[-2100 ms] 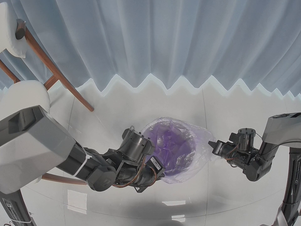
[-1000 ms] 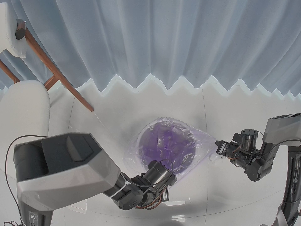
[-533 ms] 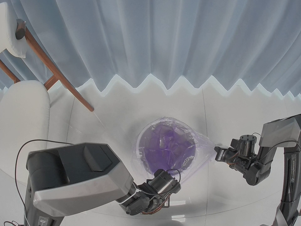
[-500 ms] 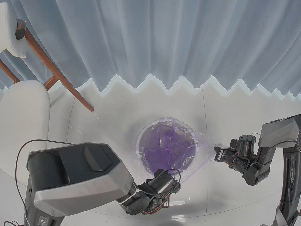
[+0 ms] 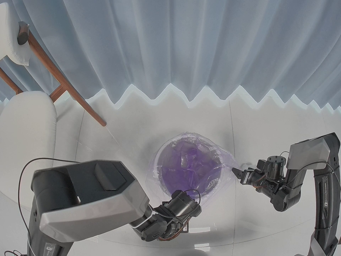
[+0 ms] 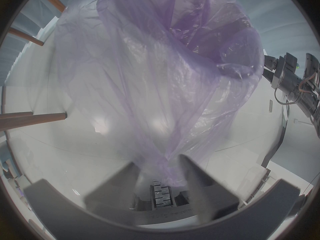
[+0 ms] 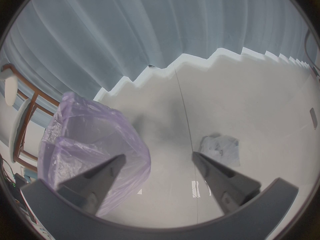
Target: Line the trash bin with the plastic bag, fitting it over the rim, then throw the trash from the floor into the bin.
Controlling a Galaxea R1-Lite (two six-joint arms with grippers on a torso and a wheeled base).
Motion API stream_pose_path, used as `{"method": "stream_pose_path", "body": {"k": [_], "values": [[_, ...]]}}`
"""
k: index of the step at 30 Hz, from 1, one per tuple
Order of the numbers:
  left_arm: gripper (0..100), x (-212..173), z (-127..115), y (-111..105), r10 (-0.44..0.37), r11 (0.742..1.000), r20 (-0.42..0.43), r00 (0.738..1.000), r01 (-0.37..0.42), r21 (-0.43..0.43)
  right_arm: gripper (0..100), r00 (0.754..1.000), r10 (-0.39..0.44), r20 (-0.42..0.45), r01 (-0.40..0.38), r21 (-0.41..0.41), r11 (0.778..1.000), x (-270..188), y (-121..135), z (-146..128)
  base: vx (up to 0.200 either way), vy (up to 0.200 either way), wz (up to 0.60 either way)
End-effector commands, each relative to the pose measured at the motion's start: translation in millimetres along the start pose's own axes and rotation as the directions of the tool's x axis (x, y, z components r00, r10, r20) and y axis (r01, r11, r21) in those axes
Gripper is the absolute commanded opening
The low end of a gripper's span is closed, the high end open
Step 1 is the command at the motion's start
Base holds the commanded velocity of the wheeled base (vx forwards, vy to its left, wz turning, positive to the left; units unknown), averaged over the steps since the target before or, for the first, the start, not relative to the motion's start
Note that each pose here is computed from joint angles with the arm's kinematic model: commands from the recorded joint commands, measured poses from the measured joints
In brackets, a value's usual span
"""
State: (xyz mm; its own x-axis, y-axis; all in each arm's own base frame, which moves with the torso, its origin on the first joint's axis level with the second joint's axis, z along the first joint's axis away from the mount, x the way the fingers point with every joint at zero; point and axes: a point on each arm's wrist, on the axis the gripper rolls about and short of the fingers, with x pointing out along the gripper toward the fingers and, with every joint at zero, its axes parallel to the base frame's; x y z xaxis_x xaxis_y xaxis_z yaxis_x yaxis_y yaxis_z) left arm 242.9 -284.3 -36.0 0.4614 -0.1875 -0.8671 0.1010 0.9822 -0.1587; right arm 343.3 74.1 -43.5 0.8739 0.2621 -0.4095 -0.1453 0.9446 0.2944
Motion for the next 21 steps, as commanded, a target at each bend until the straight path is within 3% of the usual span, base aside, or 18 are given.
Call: {"method": "stream_pose_path", "body": {"k": [1, 5, 10, 15, 16, 18, 19, 21], "values": [[100, -38, 3, -2, -0.065, 0.998, 0.043, 0.997, 0.065, -0.011, 100, 1.0, 0.015, 0.003, -0.015, 0.006, 1.0, -27, 3, 1, 0.0, 0.0, 0.0], [100, -82, 2, 4, -0.12, 0.993, 0.078, 0.99, 0.12, -0.006, 100, 1.0, 0.026, -0.006, -0.026, 0.025, 0.999, -49, 2, -1, 0.0, 0.0, 0.0], [100, -116, -6, 30, -0.13, 0.991, 0.082, 0.988, 0.132, -0.018, 100, 1.0, 0.018, 0.006, -0.018, 0.076, 0.997, -62, 1, 7, 0.0, 0.0, 0.0], [100, -145, -25, 81, -0.101, 0.992, 0.051, 0.994, 0.105, -0.071, 100, 1.0, 0.01, 0.022, -0.013, 0.1, 0.995, -73, 1, 13, 0.0, 0.0, 0.0], [100, -145, -25, 81, -0.101, 0.992, 0.051, 0.994, 0.105, -0.071, 100, 1.0, 0.01, 0.022, -0.013, 0.1, 0.995, -73, 1, 13, 0.0, 0.0, 0.0], [100, -148, -24, 97, -0.084, 0.985, 0.071, 0.994, 0.094, -0.148, 100, 1.0, 0.01, 0.014, -0.011, 0.102, 0.995, -80, 3, 13, 0.0, 0.0, 0.0], [100, -147, -18, 110, -0.072, 0.964, 0.097, 0.993, 0.094, -0.249, 100, 1.0, 0.006, -0.003, -0.006, 0.103, 0.995, -87, 4, 11, 0.0, 0.0, 0.0], [100, -144, -10, 122, -0.054, 0.93, 0.134, 0.989, 0.099, -0.354, 100, 1.0, 0.002, -0.006, -0.001, 0.106, 0.994, -94, 4, 11, 0.0, 0.0, 0.0]]}}
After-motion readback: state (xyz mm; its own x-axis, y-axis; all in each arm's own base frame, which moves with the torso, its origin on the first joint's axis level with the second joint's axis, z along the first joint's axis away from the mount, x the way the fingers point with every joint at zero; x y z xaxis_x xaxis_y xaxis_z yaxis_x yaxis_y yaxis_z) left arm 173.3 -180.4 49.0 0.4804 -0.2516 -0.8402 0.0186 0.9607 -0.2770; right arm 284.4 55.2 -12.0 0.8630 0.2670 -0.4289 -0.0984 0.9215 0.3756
